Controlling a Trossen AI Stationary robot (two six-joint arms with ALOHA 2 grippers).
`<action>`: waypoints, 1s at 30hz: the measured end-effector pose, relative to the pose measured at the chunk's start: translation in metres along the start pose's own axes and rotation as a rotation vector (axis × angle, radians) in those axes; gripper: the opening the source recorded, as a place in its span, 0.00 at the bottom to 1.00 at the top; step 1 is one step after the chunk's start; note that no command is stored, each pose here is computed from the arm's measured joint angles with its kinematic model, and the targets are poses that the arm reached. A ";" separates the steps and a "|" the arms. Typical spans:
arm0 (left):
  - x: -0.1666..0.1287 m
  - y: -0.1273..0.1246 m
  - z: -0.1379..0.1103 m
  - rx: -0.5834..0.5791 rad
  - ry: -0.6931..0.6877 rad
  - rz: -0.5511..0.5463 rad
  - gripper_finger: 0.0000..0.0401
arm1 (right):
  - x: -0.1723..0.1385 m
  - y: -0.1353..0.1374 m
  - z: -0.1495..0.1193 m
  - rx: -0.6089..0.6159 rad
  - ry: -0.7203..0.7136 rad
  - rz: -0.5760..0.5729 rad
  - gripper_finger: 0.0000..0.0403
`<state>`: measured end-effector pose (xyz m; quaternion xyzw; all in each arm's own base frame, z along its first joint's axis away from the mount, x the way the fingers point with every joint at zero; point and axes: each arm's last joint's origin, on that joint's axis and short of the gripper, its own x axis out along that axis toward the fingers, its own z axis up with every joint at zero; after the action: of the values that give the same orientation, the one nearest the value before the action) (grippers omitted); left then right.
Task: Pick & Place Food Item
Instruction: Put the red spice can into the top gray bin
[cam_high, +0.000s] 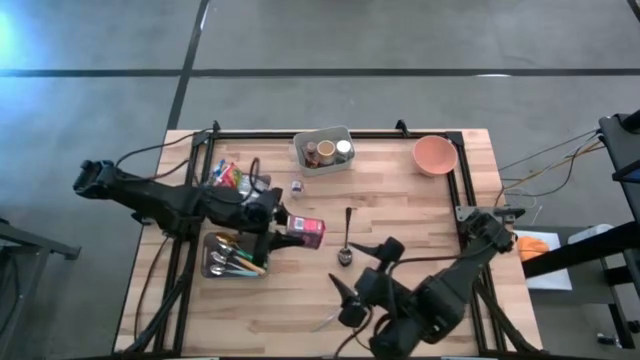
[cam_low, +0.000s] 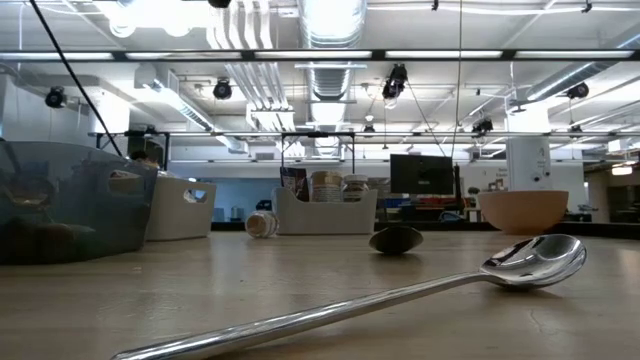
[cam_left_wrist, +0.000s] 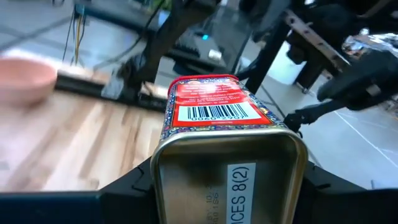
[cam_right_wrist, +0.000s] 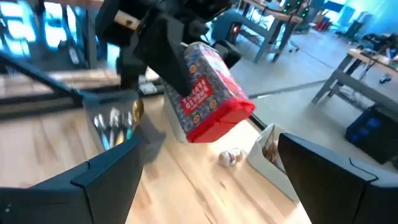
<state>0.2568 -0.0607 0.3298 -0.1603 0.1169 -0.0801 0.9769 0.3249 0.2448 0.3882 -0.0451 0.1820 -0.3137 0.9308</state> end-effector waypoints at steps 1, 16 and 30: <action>-0.002 -0.001 0.002 0.020 -0.013 -0.007 0.49 | -0.002 -0.001 0.001 0.022 -0.011 -0.003 0.90; -0.008 -0.019 0.019 0.257 -0.215 -0.123 0.49 | -0.015 -0.021 0.017 0.147 -0.087 -0.031 0.90; -0.022 -0.026 0.032 0.295 -0.311 -0.223 0.49 | -0.007 -0.057 0.108 0.209 -0.223 0.468 0.90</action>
<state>0.2404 -0.0710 0.3720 -0.0381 -0.0666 -0.1781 0.9810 0.3276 0.2003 0.5022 0.0602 0.0504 -0.1003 0.9919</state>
